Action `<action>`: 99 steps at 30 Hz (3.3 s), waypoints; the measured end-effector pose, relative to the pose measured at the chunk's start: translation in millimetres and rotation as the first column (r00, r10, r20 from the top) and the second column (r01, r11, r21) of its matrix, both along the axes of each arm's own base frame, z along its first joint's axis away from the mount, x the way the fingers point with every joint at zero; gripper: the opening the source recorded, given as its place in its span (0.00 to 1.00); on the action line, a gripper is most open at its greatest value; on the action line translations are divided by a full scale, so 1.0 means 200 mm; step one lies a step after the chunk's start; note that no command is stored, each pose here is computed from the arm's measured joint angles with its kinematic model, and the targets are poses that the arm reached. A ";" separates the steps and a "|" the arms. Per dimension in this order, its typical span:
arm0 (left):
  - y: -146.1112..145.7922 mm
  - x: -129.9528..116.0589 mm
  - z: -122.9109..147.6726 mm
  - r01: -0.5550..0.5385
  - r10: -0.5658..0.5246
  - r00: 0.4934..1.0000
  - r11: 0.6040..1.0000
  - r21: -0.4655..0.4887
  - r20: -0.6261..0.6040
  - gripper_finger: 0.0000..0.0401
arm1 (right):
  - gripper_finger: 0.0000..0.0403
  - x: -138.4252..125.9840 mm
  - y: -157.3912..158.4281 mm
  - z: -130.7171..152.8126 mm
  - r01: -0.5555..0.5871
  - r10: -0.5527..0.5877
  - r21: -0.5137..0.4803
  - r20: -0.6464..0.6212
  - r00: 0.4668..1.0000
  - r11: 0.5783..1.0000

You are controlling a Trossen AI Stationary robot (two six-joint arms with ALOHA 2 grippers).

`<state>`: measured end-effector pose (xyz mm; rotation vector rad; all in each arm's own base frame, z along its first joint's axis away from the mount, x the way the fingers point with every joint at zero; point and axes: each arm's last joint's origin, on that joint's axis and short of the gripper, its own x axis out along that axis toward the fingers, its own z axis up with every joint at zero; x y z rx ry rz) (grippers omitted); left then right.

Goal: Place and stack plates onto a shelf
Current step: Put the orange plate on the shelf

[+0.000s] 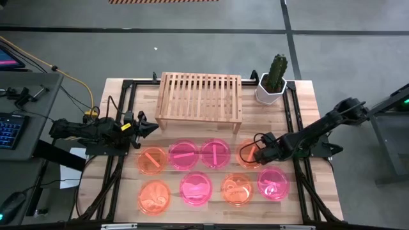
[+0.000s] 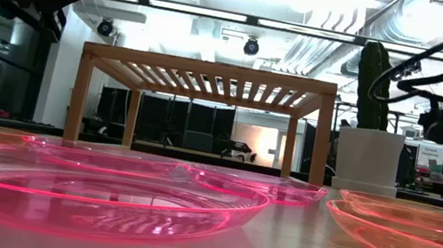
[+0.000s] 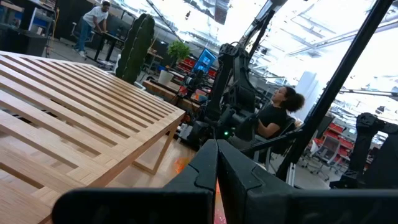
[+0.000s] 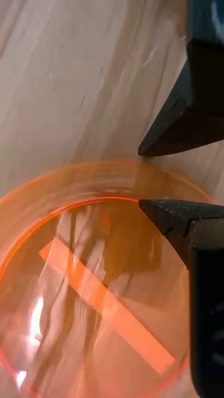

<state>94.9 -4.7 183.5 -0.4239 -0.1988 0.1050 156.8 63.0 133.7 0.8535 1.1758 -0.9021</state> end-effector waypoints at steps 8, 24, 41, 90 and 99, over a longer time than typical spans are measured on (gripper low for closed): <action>0.00 0.00 0.00 -0.002 0.002 1.000 1.000 0.010 -0.001 0.00 | 0.28 0.00 0.00 -0.01 -0.001 0.001 0.005 -0.007 1.000 1.000; 0.00 0.00 0.00 -0.002 0.002 1.000 1.000 0.009 -0.001 0.00 | 0.03 -0.01 0.00 0.00 -0.038 0.038 -0.002 -0.025 0.999 0.999; 0.00 0.00 0.00 -0.004 0.004 1.000 1.000 0.017 -0.002 0.00 | 0.00 -0.04 -0.02 0.08 -0.043 0.042 0.020 0.066 0.997 0.999; 0.00 0.00 0.01 -0.008 0.007 1.000 1.000 0.023 0.008 0.00 | 0.39 -0.01 -0.01 0.07 -0.154 0.154 0.002 0.077 0.985 0.988; 0.00 0.00 0.01 -0.005 0.005 1.000 1.000 0.024 0.008 0.00 | 0.36 0.04 0.02 0.03 -0.203 0.202 -0.003 0.105 0.974 0.979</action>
